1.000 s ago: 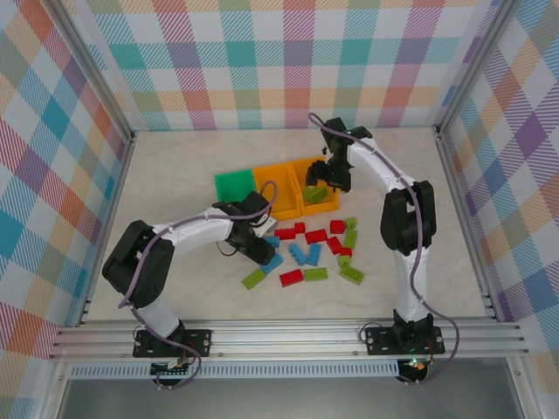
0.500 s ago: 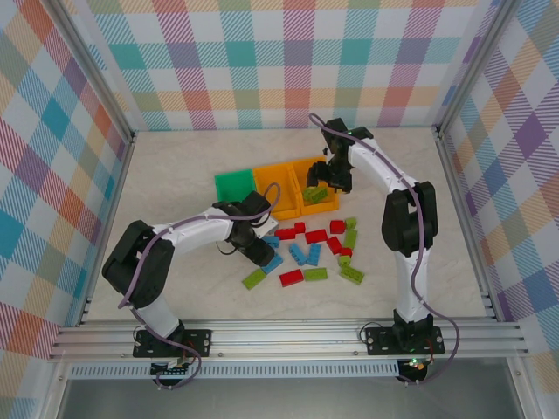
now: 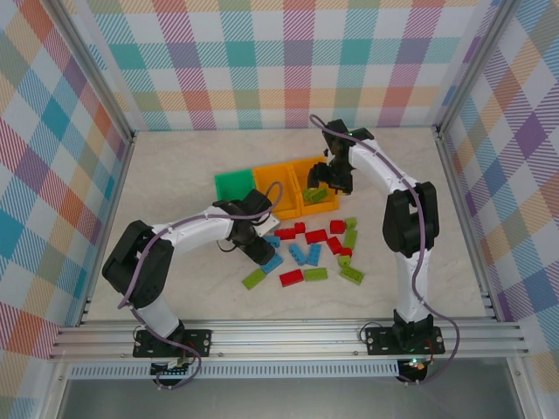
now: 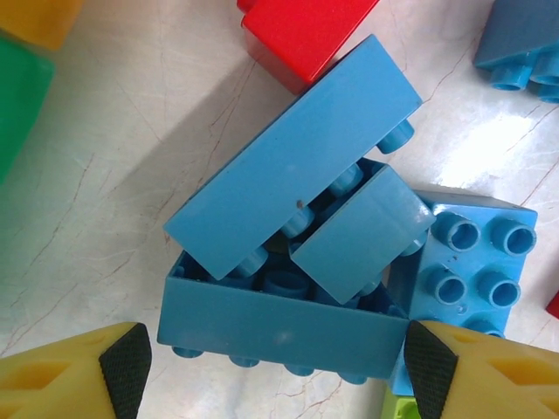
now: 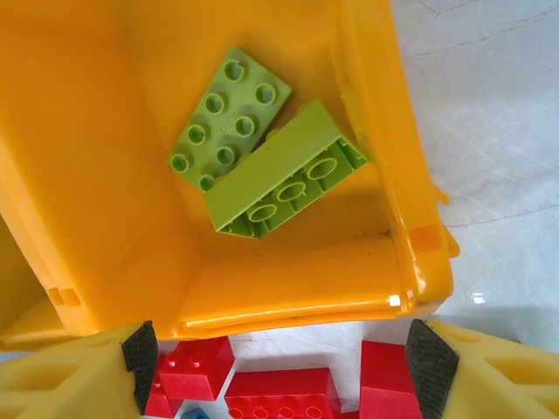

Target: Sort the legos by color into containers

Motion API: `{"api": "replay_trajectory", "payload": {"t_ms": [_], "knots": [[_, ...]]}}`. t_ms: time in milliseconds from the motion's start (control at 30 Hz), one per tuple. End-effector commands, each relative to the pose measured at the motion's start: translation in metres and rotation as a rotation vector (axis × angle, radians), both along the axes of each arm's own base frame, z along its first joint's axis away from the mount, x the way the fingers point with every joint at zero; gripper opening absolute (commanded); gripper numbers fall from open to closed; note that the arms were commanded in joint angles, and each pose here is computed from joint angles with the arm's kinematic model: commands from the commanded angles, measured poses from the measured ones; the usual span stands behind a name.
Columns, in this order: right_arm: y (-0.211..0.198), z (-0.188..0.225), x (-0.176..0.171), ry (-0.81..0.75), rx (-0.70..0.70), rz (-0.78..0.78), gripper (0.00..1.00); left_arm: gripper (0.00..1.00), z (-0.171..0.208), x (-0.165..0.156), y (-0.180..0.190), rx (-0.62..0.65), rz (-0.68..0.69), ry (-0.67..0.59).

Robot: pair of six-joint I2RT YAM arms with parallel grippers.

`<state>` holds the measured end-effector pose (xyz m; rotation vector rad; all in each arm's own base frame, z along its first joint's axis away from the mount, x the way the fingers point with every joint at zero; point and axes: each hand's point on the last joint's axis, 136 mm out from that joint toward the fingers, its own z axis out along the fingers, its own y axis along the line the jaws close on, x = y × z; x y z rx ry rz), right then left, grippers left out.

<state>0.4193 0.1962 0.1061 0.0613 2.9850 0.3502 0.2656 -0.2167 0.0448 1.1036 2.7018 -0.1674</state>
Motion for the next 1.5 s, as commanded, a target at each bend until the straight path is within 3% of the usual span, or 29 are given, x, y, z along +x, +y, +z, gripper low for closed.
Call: {"api": "replay_trajectory", "payload": {"t_ms": [0,533,867,1100,1467], "knots": [[-0.005,0.016,-0.001,-0.027,0.010,-0.022,0.77,0.79,0.004,0.004,-0.002,0.029,-0.044,-0.018],[-0.009,0.018,0.000,-0.030,0.015,-0.036,0.77,0.80,-0.002,0.007,-0.010,-0.005,-0.076,0.029],[-0.010,0.019,0.000,-0.030,0.022,-0.046,0.77,0.72,-0.006,0.003,-0.003,0.003,-0.056,0.048],[-0.009,0.018,0.000,-0.025,0.027,-0.044,0.77,0.65,0.003,0.004,0.002,-0.006,-0.031,0.023],[-0.011,0.021,-0.001,-0.035,0.023,-0.045,0.77,0.66,0.039,0.013,0.007,-0.040,0.029,-0.047]]}}
